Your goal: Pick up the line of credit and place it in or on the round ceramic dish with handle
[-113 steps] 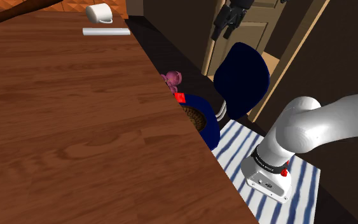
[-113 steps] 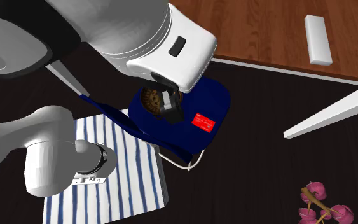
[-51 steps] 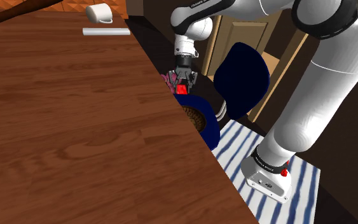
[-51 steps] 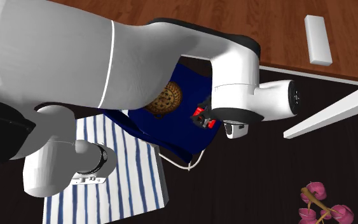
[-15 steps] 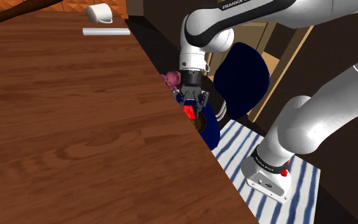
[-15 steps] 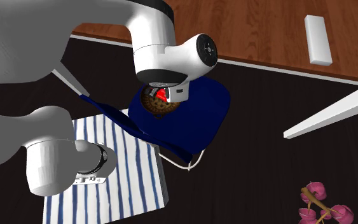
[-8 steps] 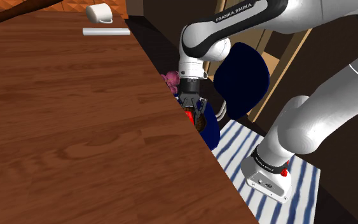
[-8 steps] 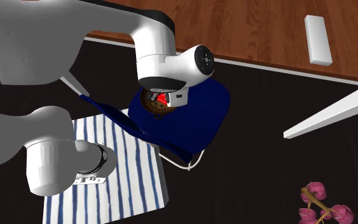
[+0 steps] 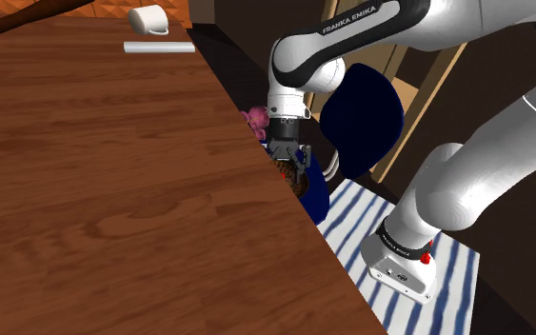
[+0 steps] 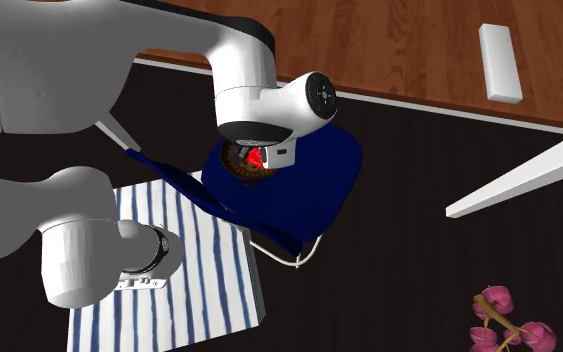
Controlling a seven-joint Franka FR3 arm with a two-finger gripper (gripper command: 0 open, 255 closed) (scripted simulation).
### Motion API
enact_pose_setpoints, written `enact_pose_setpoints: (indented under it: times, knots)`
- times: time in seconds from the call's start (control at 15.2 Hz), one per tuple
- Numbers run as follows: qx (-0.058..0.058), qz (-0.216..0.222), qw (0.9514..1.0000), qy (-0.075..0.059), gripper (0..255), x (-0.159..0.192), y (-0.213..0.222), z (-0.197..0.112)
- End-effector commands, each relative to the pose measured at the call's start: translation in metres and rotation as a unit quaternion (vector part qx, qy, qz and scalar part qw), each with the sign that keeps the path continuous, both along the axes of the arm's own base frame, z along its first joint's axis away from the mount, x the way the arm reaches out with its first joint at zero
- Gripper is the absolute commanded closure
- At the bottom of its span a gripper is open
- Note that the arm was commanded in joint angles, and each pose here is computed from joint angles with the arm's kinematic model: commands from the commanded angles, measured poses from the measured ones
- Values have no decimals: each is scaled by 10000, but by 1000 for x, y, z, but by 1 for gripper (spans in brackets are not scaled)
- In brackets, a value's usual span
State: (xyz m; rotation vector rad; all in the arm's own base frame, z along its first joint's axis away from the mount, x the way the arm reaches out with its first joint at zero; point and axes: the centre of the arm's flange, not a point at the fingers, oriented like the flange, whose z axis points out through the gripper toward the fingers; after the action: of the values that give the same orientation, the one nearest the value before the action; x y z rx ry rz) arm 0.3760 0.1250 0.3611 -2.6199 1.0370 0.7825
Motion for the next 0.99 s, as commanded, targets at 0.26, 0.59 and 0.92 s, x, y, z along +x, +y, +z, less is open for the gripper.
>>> enact_pose_setpoints:
  times: [0.26, 0.59, 0.92]
  knots:
    - [0, 0, 10000, 0, 0, 5, -5, 11]
    - [0, 0, 10000, 0, 0, 20, -19, 42]
    - [0, 0, 10000, 0, 0, 20, -19, 42]
